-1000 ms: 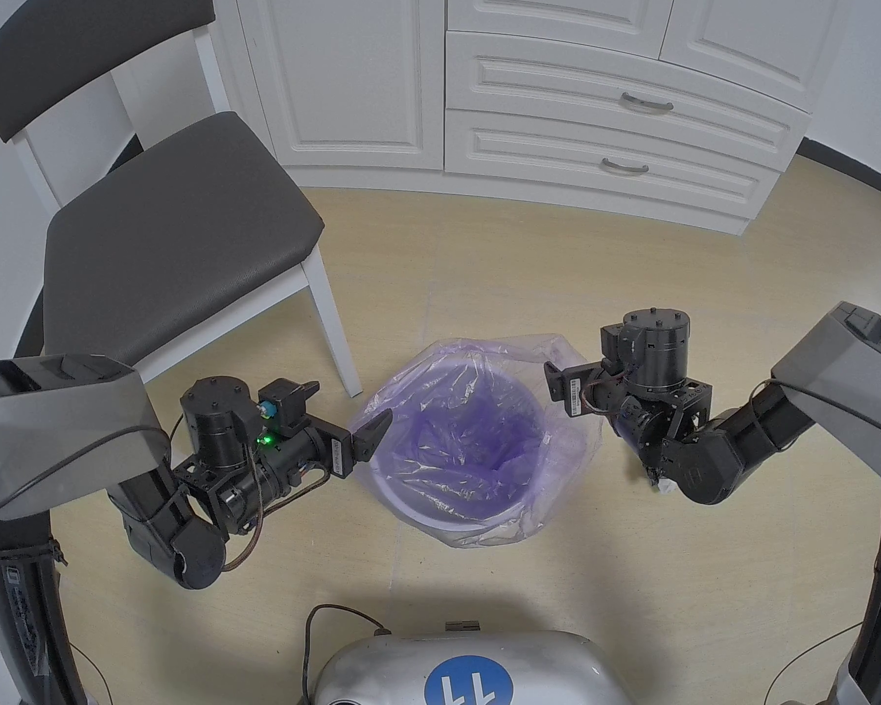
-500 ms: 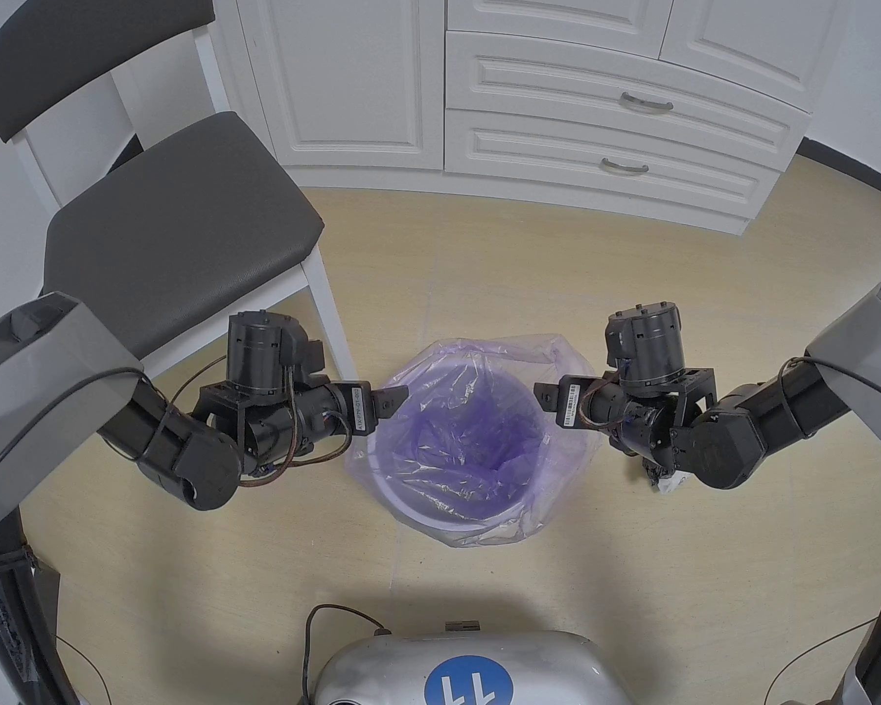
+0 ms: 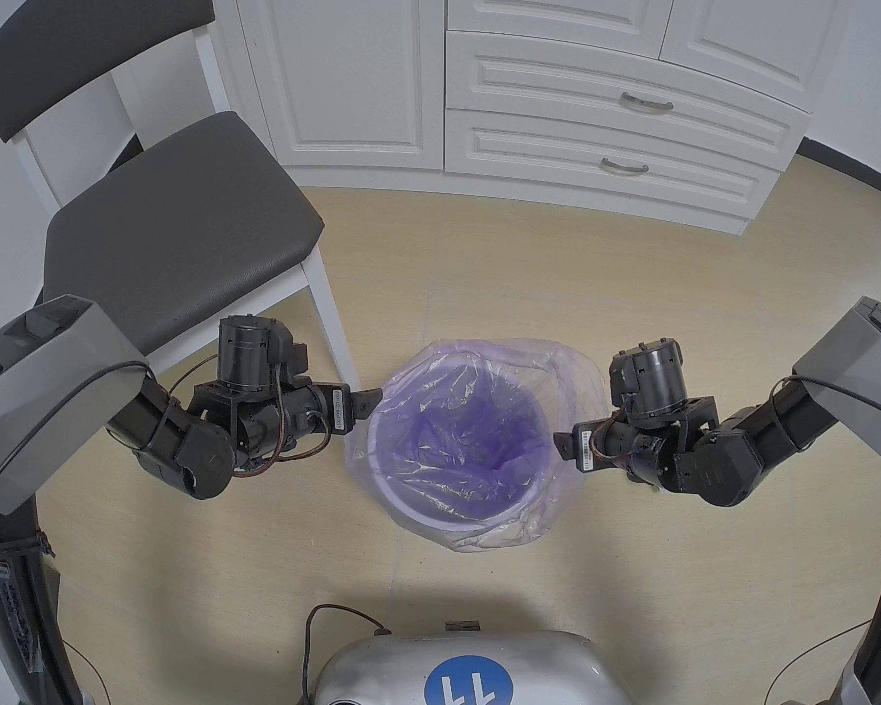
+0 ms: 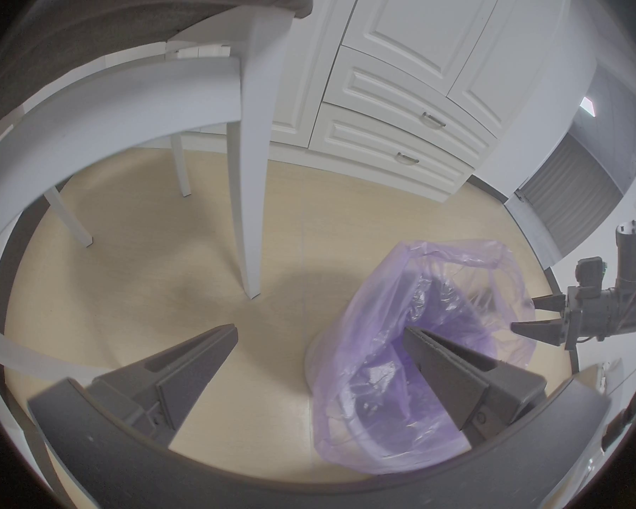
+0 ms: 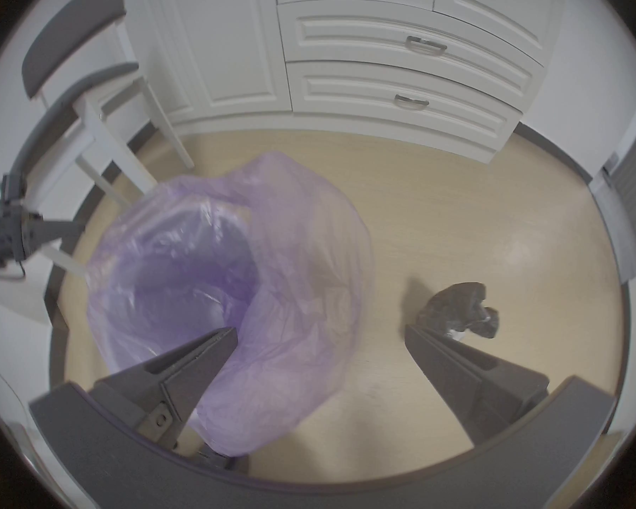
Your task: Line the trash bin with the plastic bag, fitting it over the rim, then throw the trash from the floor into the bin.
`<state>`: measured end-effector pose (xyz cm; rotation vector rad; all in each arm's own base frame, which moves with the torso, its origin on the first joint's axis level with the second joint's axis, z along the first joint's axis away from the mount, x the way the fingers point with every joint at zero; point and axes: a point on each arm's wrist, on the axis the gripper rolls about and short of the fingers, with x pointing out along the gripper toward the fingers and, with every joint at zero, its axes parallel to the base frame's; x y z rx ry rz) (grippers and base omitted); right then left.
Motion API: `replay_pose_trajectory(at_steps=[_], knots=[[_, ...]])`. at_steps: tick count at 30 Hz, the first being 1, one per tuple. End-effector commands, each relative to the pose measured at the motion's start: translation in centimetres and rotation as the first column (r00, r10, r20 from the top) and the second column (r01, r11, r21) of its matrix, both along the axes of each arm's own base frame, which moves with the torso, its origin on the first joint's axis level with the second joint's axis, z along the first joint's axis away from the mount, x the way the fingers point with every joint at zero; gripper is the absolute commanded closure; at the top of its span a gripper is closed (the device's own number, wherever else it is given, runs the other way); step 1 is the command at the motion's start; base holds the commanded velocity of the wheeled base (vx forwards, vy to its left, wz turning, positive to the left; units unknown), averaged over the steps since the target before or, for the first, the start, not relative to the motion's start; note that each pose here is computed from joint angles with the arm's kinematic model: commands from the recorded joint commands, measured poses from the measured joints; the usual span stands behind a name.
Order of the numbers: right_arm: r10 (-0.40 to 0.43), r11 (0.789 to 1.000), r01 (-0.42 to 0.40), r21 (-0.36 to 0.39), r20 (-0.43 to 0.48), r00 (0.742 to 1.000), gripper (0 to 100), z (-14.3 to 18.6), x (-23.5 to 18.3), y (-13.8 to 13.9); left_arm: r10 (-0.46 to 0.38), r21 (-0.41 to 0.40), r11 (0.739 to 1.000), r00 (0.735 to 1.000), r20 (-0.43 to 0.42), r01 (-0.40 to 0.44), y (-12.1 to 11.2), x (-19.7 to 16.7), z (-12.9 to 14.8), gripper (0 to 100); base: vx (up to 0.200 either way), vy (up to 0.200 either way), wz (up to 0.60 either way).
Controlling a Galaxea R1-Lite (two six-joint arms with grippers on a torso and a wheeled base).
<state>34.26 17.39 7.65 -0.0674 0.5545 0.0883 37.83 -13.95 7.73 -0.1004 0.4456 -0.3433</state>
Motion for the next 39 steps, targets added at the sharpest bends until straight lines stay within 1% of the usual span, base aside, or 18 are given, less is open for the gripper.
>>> replay_pose_trajectory(at_steps=[1, 2, 3, 5, 6, 8, 9, 12, 13, 14, 16, 17, 19, 23, 27, 32, 39], knots=[[-0.003, 0.992, -0.004, -0.127, -0.051, 0.999, 0, -1.1, -0.7, -3.0, 0.003, 0.010, 1.000, 1.000, -0.021, -0.003, 0.1, 0.2, -0.9, 0, 0.000, 0.000, 0.00], [-0.005, 0.991, -0.003, -0.136, -0.056, 0.998, 0, -1.3, -0.7, -3.2, 0.003, 0.010, 1.000, 1.000, -0.021, -0.003, 0.1, 0.2, -0.9, 0, 0.000, 0.000, 0.00], [-0.006, 0.984, -0.008, -0.177, -0.077, 0.997, 0, -1.8, -0.6, -4.2, 0.001, 0.013, 1.000, 1.000, -0.023, 0.000, 0.0, 0.1, -1.0, 0, 0.000, 0.000, 0.00], [-0.003, 0.976, -0.020, -0.215, -0.108, 0.994, 0, -2.7, -0.5, -4.8, -0.003, 0.021, 1.000, 1.000, -0.023, 0.003, 0.0, 0.0, -1.1, 0, 0.000, 0.000, 0.00], [-0.003, 0.973, -0.026, -0.229, -0.125, 0.992, 0, -3.6, -0.2, -4.9, -0.006, 0.029, 1.000, 1.000, -0.023, 0.007, 0.0, 0.0, -1.2, 0, 0.000, 0.000, 0.00], [-0.007, 0.972, -0.024, -0.235, -0.131, 0.991, 0, -5.0, 0.5, -4.6, 0.003, 0.043, 0.999, 1.000, -0.021, -0.002, 0.0, 0.0, -1.3, 0, 0.000, 0.000, 0.00], [-0.008, 0.973, -0.021, -0.231, -0.124, 0.992, 0, -5.4, 0.8, -4.5, 0.010, 0.046, 0.999, 1.000, -0.018, -0.009, 0.0, 0.0, -1.2, 0, 0.000, 0.000, 0.00], [-0.010, 0.982, 0.004, -0.190, -0.030, 1.000, 0, -6.1, 2.2, -4.0, 0.021, 0.047, 0.999, 1.000, 0.003, -0.021, -0.2, 0.2, -1.5, 0, 0.000, 0.000, 0.00], [-0.010, 0.982, 0.004, -0.190, -0.030, 1.000, 0, -6.1, 2.2, -4.0, 0.021, 0.047, 0.999, 1.000, 0.003, -0.021, -0.2, 0.2, -1.5, 0, 0.000, 0.000, 0.00], [-0.008, 0.987, 0.013, -0.163, 0.027, 1.000, 0, -5.6, 2.4, -3.8, 0.021, 0.040, 0.999, 0.999, 0.024, -0.022, -0.2, 0.2, -1.4, 0, 0.000, 0.000, 0.00], [0.000, 0.990, 0.011, -0.138, 0.084, 0.996, 0, -4.5, 2.0, -3.5, 0.019, 0.034, 0.999, 0.999, 0.041, -0.020, -0.3, 0.3, -1.5, 0, 0.000, 0.000, 0.00], [0.000, 0.990, 0.011, -0.138, 0.084, 0.996, 0, -4.5, 2.0, -3.5, 0.019, 0.034, 0.999, 0.999, 0.041, -0.020, -0.3, 0.3, -1.5, 0, 0.000, 0.000, 0.00], [0.033, 0.992, -0.019, -0.121, 0.113, 0.993, 0, -2.6, 0.5, -2.7, 0.017, 0.040, 0.999, 0.999, 0.040, -0.018, -0.3, 0.4, -1.7, 0, 0.000, 0.000, 0.00], [0.061, 0.995, -0.050, -0.084, 0.137, 0.989, 0, -1.5, -0.8, -1.3, 0.011, 0.046, 0.999, 1.000, 0.029, -0.013, -0.7, 0.7, -2.7, 0, 0.000, 0.000, 0.00], [0.057, 0.997, -0.050, -0.055, 0.141, 0.988, 0, -1.7, -0.5, -0.6, 0.010, 0.031, 0.999, 0.998, 0.063, -0.011, -0.9, 0.9, -3.1, 0, 0.000, 0.000, 0.00], [0.044, 0.999, -0.040, -0.025, 0.170, 0.984, 0, -2.2, 0.5, -0.1, 0.010, 0.031, 0.999, 0.998, 0.063, -0.011, -0.9, 0.9, -3.4, 0, 0.000, 0.000, 0.00], [0.001, 0.999, 0.005, -0.036, 0.177, 0.984, 0, -3.3, 1.7, 0.0, 0.020, 0.034, 0.999, 0.998, 0.061, -0.022, -0.9, 1.5, -3.9, 0, 0.000, 0.000, 0.00]])
